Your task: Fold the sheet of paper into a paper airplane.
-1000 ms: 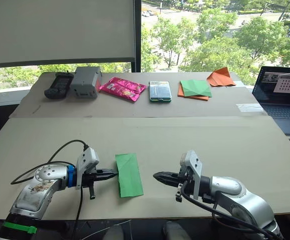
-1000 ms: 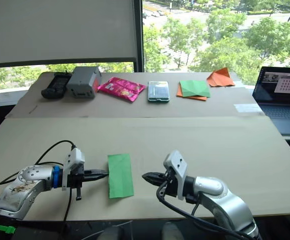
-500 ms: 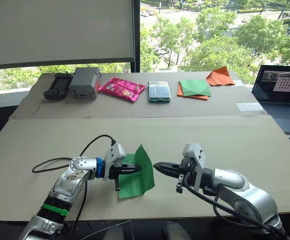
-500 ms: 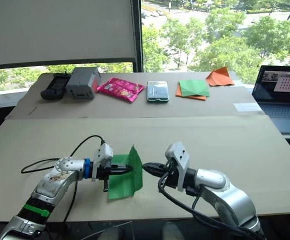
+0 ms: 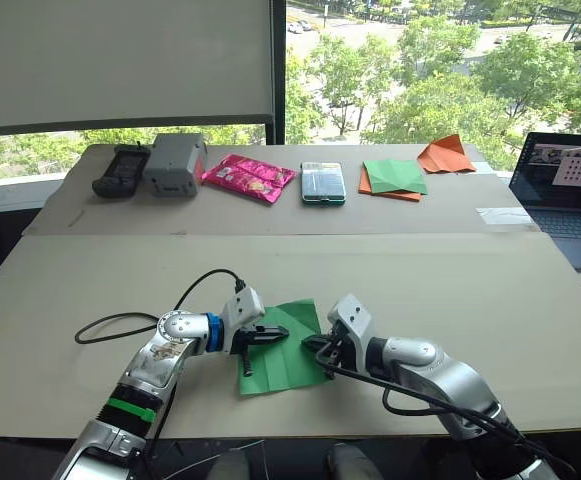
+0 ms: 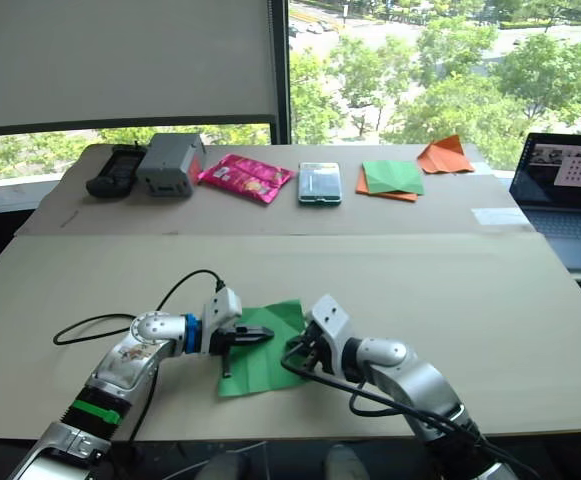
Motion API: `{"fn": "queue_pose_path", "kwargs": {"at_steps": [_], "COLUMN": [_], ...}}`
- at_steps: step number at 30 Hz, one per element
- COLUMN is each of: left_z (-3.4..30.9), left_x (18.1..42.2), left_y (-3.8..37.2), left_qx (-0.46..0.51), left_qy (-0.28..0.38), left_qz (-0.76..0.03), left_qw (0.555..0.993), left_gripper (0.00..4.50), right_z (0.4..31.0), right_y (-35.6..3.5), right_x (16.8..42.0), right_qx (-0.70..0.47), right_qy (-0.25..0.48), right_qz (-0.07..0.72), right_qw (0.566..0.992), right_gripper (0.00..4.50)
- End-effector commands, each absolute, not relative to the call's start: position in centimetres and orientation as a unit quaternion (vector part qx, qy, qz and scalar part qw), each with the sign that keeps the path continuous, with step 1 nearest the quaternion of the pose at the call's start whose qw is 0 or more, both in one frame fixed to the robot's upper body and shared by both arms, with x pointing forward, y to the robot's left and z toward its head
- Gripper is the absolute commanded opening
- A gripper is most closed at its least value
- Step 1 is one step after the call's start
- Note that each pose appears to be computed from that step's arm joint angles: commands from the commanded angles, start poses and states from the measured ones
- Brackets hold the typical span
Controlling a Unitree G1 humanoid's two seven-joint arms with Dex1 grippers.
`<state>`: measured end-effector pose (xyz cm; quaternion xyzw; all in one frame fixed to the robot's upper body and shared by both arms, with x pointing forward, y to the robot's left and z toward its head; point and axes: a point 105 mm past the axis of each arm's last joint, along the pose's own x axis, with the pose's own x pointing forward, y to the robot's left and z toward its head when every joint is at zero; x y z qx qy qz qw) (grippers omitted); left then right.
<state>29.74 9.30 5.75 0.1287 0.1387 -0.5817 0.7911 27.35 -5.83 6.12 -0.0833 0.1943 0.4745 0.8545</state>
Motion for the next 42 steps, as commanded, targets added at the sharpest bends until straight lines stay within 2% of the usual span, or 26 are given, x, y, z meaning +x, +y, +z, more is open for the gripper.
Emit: {"fn": "queue_pose_path", "kwargs": {"at_steps": [1,11,26,29,30,34,38,42], "left_z": [6.7,6.4,4.7,4.8,4.9,6.8,10.0,11.3], "left_x": [29.6,28.1,27.3,27.4,27.5,28.0,28.1,27.4], "left_y": [9.9,14.1,14.0,13.9,13.9,13.7,13.8,14.2], "left_qx": [0.14,0.124,0.119,0.122,0.126,0.113,0.062,0.031], "left_qy": [0.127,0.161,0.178,0.174,0.17,0.137,0.091,0.083], "left_qz": [-0.577,-0.52,-0.505,-0.505,-0.504,-0.5,-0.495,-0.492], "left_qw": [0.794,0.83,0.836,0.836,0.837,0.848,0.862,0.866], "left_gripper": [0.0,0.0,0.0,0.0,0.0,0.0,0.0,0.0], "right_z": [4.4,3.3,4.0,6.0,6.9,9.8,10.3,9.1], "right_y": [-6.0,-6.1,-6.2,-6.0,-6.1,-7.2,-8.3,-8.3], "right_x": [27.2,26.8,27.0,27.3,27.7,29.7,31.0,31.4], "right_qx": [-0.089,-0.098,-0.093,-0.062,-0.054,-0.036,-0.024,-0.019], "right_qy": [0.218,0.229,0.214,0.182,0.168,0.125,0.127,0.146], "right_qz": [0.465,0.463,0.451,0.457,0.453,0.413,0.381,0.377], "right_qw": [0.853,0.851,0.862,0.868,0.874,0.901,0.916,0.914], "right_gripper": [0.03,0.03,0.03,0.84,1.29,2.54,2.54,2.54]}}
